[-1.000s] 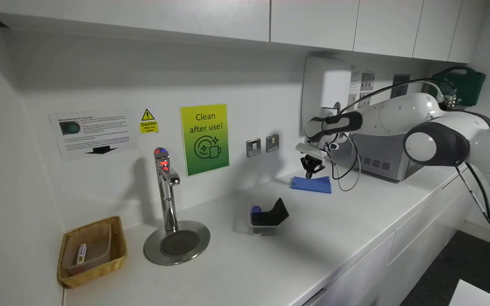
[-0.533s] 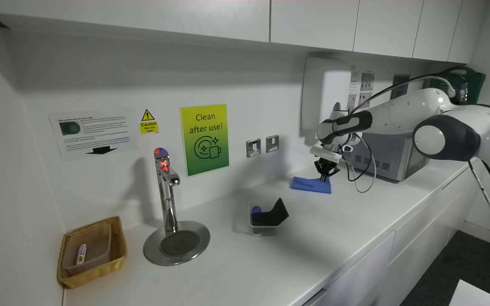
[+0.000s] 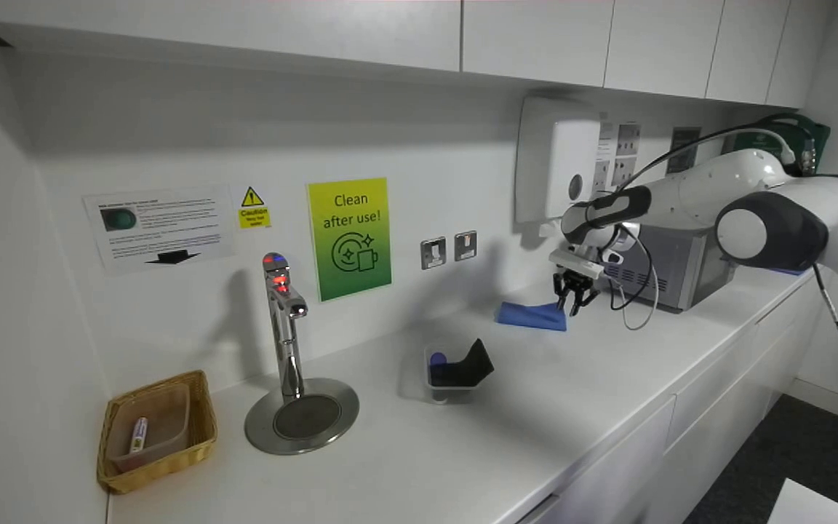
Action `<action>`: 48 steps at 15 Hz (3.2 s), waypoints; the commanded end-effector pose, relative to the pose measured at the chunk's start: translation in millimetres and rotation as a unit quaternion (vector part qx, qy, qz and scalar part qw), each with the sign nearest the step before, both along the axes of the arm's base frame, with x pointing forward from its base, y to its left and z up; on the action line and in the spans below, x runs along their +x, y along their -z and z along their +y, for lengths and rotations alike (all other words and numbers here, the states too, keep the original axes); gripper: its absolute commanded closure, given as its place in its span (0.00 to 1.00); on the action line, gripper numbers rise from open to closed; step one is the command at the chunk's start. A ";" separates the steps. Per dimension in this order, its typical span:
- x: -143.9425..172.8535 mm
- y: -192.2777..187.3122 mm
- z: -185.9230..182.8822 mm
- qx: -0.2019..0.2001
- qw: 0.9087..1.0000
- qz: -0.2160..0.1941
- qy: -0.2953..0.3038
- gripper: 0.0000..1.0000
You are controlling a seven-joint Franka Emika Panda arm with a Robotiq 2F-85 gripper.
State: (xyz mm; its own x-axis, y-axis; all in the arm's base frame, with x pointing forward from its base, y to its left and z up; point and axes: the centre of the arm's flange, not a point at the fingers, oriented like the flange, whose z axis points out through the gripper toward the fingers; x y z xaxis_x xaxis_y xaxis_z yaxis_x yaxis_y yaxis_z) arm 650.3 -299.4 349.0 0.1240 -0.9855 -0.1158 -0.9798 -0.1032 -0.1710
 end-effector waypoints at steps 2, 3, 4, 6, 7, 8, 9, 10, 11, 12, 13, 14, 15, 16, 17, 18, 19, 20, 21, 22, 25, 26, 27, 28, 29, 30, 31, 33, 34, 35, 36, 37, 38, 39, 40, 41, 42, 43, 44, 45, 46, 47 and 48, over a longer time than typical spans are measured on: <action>-18.5 -18.2 -6.0 0.008 0.999 -0.044 0.014 0.22; -17.7 -19.4 -8.0 0.003 0.999 -0.051 0.017 0.14; -16.7 -19.8 -10.7 -0.006 0.998 -0.060 0.022 0.07; -13.9 -21.8 -16.8 -0.030 0.996 -0.080 0.029 0.00; -11.8 -22.6 -20.1 -0.043 0.995 -0.091 0.028 0.00; -10.5 -23.1 -22.7 -0.057 0.993 -0.102 0.024 0.00; -9.0 -23.5 -24.6 -0.069 0.991 -0.111 0.014 0.00; -7.4 -21.6 -26.9 -0.081 0.990 -0.116 0.002 0.00; -6.8 -19.7 -28.1 -0.089 0.989 -0.118 -0.010 0.00; -6.5 -16.4 -29.0 -0.097 0.988 -0.119 -0.026 0.00; -6.5 -14.1 -29.0 -0.102 0.987 -0.119 -0.041 0.00; -6.5 -11.5 -28.9 -0.108 0.985 -0.119 -0.055 0.00; -6.8 -9.5 -28.4 -0.114 0.984 -0.119 -0.072 0.00; -7.1 -7.9 -28.5 -0.119 0.982 -0.120 -0.085 0.00; -7.5 -6.8 -28.9 -0.124 0.980 -0.121 -0.098 0.00; -8.0 -6.1 -29.5 -0.129 0.978 -0.124 -0.110 0.00; -8.0 -5.7 -30.1 -0.133 0.976 -0.126 -0.120 0.00; -8.1 -5.2 -30.7 -0.138 0.973 -0.130 -0.130 0.00; -8.0 -4.3 -31.4 -0.144 0.971 -0.134 -0.139 0.00; -8.0 -3.5 -31.7 -0.148 0.968 -0.138 -0.147 0.00; -6.9 3.1 -29.9 -0.171 0.957 -0.158 -0.171 0.00; -6.3 5.3 -28.6 -0.177 0.954 -0.164 -0.177 0.00; -5.7 7.8 -27.3 -0.182 0.951 -0.169 -0.183 0.00; -4.8 11.2 -25.5 -0.186 0.948 -0.176 -0.187 0.00; -3.3 14.8 -24.3 -0.189 0.946 -0.183 -0.190 0.00; -2.1 17.3 -22.7 -0.191 0.943 -0.190 -0.193 0.00; -0.4 20.7 -21.7 -0.189 0.943 -0.196 -0.193 0.00; 3.7 27.0 -20.9 -0.184 0.942 -0.207 -0.192 0.00; 5.1 29.8 -20.2 -0.180 0.942 -0.210 -0.191 0.00; 6.1 33.3 -20.1 -0.175 0.942 -0.214 -0.190 0.00; 6.4 34.6 -19.6 -0.171 0.943 -0.216 -0.189 0.00; 7.2 37.2 -20.1 -0.166 0.943 -0.218 -0.187 0.00; 6.5 38.4 -19.9 -0.162 0.944 -0.221 -0.185 0.25; 6.3 40.0 -20.1 -0.158 0.944 -0.222 -0.185 0.26; 5.4 40.9 -20.5 -0.155 0.945 -0.223 -0.184 0.33; 4.0 41.4 -20.9 -0.154 0.944 -0.225 -0.183 0.40; 2.7 40.9 -21.6 -0.152 0.945 -0.226 -0.182 0.47; 1.8 40.4 -22.6 -0.151 0.945 -0.228 -0.180 0.56; 0.6 39.3 -23.7 -0.149 0.946 -0.228 -0.177 0.63; 0.0 39.3 -25.3 -0.149 0.946 -0.230 -0.174 0.70; -0.9 38.2 -26.2 -0.148 0.946 -0.231 -0.171 0.79; -1.6 37.7 -27.3 -0.148 0.947 -0.232 -0.169 0.87; -2.3 37.0 -28.1 -0.146 0.947 -0.233 -0.165 0.95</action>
State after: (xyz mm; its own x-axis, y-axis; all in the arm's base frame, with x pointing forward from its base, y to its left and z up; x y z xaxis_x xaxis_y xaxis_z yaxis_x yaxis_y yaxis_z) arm 657.1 -322.6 303.1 0.4122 -0.8648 0.2867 -0.7324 -0.5017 -0.4604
